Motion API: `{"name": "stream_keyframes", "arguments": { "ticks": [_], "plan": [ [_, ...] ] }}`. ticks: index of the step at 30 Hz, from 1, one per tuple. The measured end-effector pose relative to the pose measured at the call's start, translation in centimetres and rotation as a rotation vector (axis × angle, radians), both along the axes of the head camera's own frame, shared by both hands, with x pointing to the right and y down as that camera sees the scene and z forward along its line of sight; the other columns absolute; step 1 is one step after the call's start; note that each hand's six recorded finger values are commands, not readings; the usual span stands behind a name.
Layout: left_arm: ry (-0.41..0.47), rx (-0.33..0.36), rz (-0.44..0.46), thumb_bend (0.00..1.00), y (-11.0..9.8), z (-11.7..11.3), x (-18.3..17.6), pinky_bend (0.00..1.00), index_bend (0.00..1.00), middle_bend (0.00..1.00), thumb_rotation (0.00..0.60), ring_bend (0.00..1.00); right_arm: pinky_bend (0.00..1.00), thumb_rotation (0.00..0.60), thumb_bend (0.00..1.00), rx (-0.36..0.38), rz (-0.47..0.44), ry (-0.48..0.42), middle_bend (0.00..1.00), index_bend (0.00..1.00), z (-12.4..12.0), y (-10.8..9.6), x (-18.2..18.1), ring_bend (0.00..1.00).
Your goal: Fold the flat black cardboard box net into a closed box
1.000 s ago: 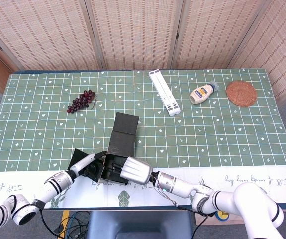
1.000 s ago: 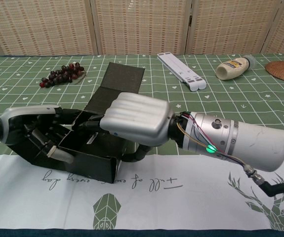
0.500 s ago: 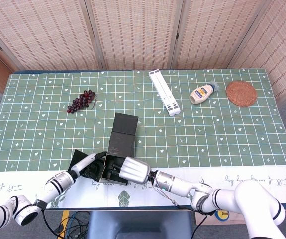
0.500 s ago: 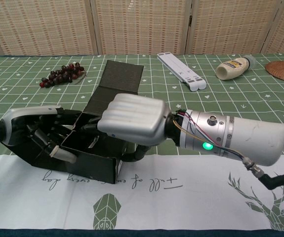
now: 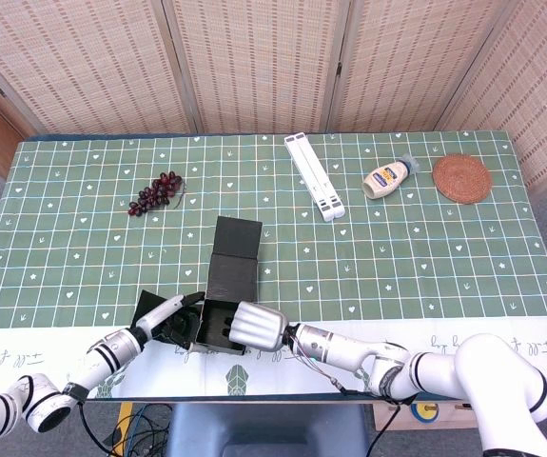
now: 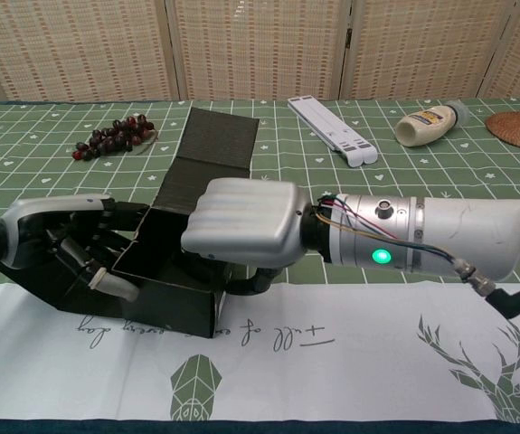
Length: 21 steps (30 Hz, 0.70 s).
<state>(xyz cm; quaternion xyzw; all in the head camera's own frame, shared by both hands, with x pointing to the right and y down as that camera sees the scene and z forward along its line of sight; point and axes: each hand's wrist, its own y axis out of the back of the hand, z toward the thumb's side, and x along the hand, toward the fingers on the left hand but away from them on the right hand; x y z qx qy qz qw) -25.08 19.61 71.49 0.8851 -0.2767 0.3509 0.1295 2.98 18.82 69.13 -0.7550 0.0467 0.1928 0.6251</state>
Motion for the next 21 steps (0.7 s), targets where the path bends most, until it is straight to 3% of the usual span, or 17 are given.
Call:
{"name": "stream_keyframes", "arguments": {
  "ticks": [14,18,21],
  "plan": [
    [0.001,-0.012,-0.001,0.11,0.20,0.00,-0.01,0.73,0.23,0.21,0.600,0.51,0.93,0.600,0.61,-0.004,-0.027,0.030,0.76,0.75,-0.25,-0.36,-0.13,0.82],
    [0.003,-0.011,0.001,0.11,0.16,-0.02,0.08,0.73,0.23,0.21,0.600,0.51,0.93,0.600,0.61,-0.003,-0.027,0.027,0.77,0.76,-0.30,-0.38,-0.07,0.82],
    [0.003,-0.011,0.000,0.11,0.12,-0.03,0.12,0.73,0.23,0.21,0.600,0.51,0.93,0.600,0.59,0.000,-0.028,0.023,0.70,0.75,-0.35,-0.40,0.00,0.82]
  ]
}}
